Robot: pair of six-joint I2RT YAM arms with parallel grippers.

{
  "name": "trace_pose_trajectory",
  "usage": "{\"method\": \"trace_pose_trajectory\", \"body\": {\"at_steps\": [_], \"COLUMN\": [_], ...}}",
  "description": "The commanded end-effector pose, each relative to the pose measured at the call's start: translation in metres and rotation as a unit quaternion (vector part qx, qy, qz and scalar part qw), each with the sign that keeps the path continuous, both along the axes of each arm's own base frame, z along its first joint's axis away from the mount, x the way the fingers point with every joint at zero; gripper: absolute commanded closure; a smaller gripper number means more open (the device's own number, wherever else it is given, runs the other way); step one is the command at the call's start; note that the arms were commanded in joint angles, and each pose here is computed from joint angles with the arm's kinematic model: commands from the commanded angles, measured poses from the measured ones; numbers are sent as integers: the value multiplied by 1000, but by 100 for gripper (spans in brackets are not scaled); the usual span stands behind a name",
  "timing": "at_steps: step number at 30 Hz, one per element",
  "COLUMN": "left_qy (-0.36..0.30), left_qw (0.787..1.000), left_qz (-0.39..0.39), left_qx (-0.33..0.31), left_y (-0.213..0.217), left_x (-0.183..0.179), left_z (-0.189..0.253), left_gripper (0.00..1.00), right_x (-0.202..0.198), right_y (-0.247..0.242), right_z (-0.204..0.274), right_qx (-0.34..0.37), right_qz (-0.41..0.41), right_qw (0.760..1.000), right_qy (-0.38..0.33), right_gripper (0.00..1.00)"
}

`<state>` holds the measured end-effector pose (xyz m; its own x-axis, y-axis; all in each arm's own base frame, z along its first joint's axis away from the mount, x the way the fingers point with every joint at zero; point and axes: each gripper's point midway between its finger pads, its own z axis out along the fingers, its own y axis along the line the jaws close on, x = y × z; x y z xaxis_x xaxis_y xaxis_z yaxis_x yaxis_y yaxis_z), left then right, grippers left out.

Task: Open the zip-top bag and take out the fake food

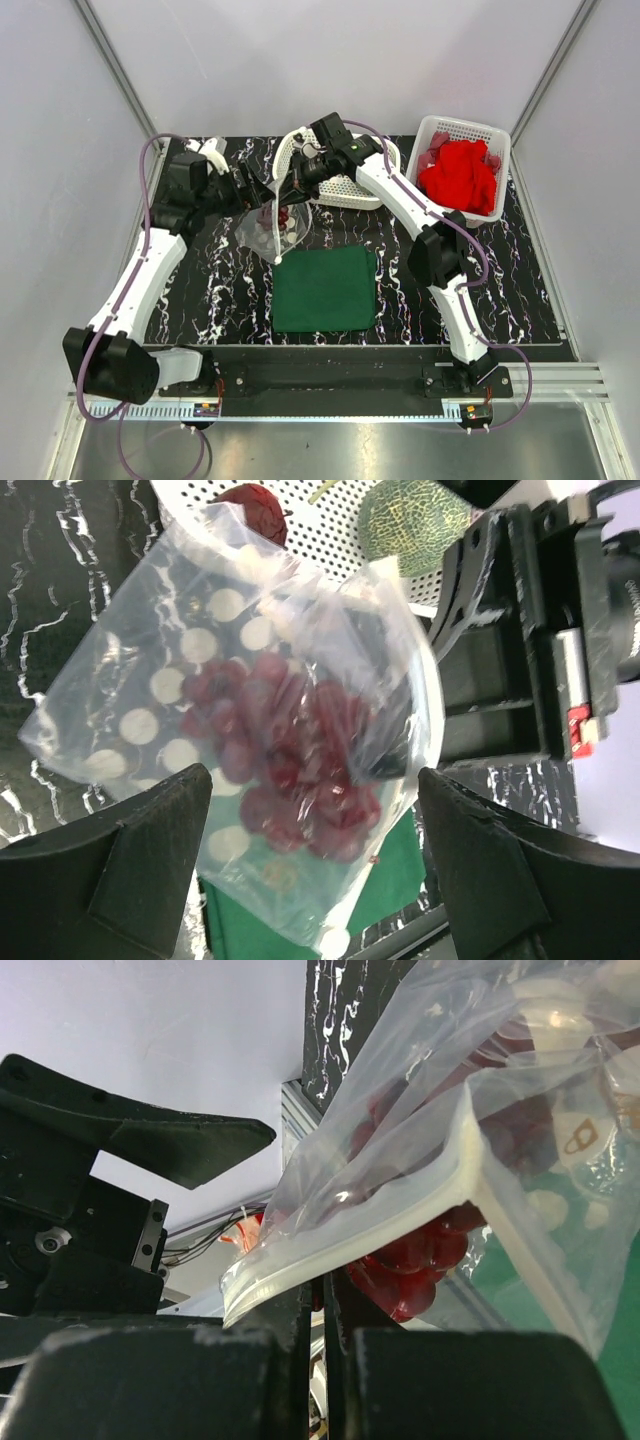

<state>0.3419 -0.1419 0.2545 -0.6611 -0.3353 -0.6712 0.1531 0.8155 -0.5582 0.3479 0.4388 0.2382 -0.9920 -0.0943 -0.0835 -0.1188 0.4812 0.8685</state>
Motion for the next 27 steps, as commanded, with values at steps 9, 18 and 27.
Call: {"method": "trace_pose_trajectory", "body": {"at_steps": [9, 18, 27], "left_qy": [-13, 0, 4], "left_qw": [997, 999, 998], "left_qz": [-51, -35, -59], "left_qx": [-57, -27, 23], "left_y": [-31, -25, -14], "left_x": [11, 19, -9], "left_z": [25, 21, -2], "left_gripper": [10, 75, 100], "right_x": [-15, -20, -27], "right_y": [-2, -6, -29], "right_z": [45, 48, 52], "right_qx": [20, 13, -11], "right_qz": [11, 18, 36], "right_qw": [998, 998, 995], "right_qy": [-54, -64, -95], "right_gripper": [100, 100, 100]}}
